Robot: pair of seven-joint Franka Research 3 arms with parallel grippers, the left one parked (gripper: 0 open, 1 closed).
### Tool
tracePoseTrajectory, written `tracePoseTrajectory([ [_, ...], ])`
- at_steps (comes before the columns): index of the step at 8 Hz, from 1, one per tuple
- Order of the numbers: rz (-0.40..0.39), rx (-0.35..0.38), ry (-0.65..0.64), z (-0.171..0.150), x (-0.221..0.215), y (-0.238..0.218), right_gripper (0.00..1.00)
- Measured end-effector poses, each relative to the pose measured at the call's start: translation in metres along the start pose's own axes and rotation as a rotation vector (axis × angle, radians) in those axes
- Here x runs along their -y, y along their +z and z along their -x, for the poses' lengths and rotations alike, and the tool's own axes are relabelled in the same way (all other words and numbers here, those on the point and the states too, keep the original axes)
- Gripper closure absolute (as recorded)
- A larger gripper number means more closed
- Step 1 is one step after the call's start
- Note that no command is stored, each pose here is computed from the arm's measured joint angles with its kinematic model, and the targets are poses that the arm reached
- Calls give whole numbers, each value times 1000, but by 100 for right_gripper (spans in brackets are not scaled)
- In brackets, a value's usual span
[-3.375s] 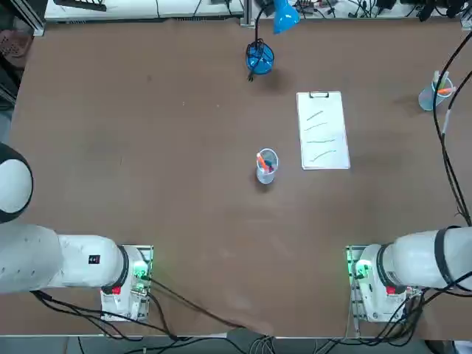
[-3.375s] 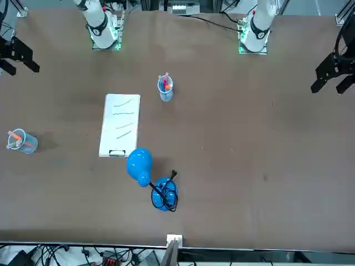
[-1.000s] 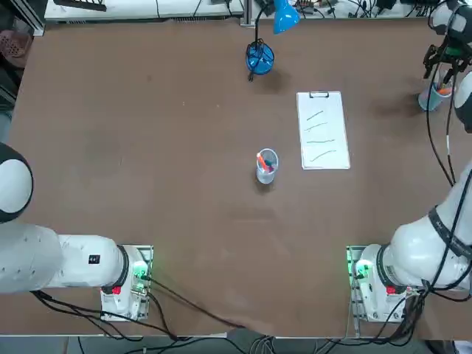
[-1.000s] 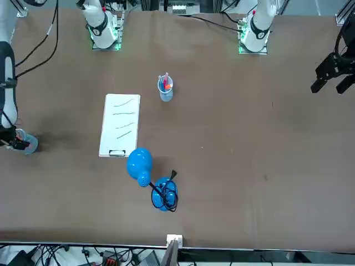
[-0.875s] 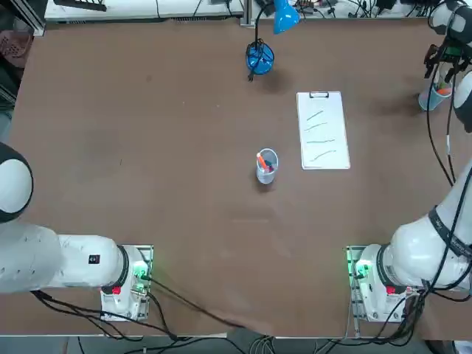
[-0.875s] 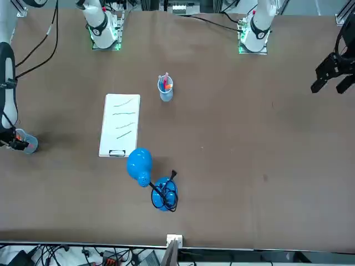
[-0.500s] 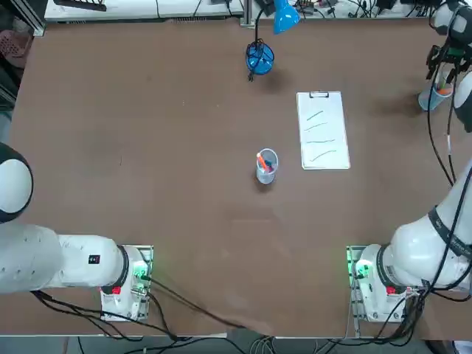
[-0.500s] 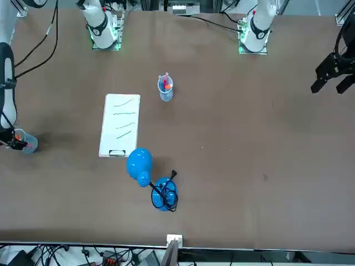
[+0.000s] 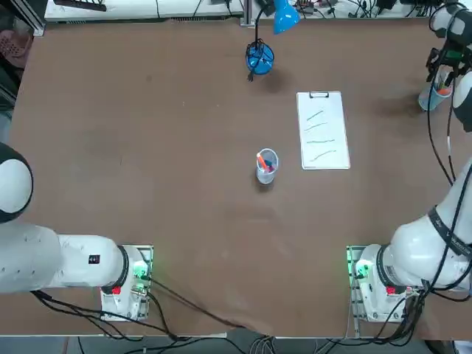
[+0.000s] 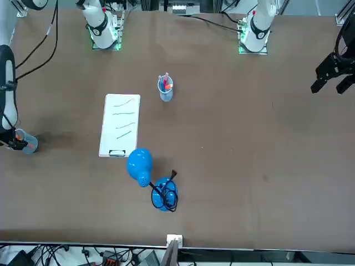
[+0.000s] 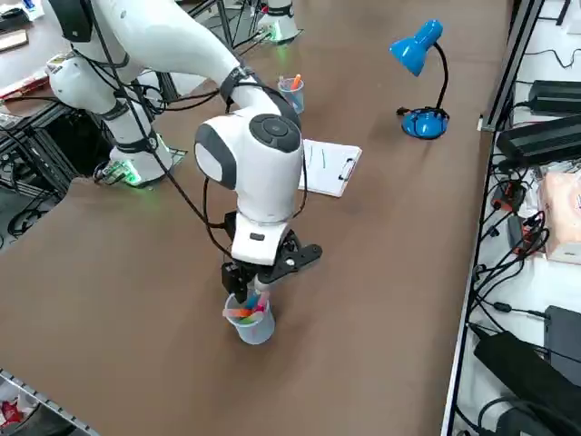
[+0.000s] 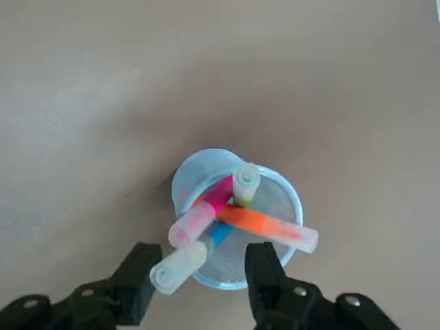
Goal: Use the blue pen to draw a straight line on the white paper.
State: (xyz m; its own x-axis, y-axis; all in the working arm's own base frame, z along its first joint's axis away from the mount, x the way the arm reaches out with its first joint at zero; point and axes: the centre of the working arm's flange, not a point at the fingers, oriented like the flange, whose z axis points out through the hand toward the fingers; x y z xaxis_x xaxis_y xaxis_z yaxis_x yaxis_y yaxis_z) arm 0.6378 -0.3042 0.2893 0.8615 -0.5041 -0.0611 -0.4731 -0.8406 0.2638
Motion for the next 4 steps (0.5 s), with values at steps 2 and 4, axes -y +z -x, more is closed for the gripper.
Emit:
tracePoseTrajectory([
  [2, -1, -12, 10, -3, -6, -5, 27],
  [4, -2, -13, 20, -5, -13, -4, 33],
])
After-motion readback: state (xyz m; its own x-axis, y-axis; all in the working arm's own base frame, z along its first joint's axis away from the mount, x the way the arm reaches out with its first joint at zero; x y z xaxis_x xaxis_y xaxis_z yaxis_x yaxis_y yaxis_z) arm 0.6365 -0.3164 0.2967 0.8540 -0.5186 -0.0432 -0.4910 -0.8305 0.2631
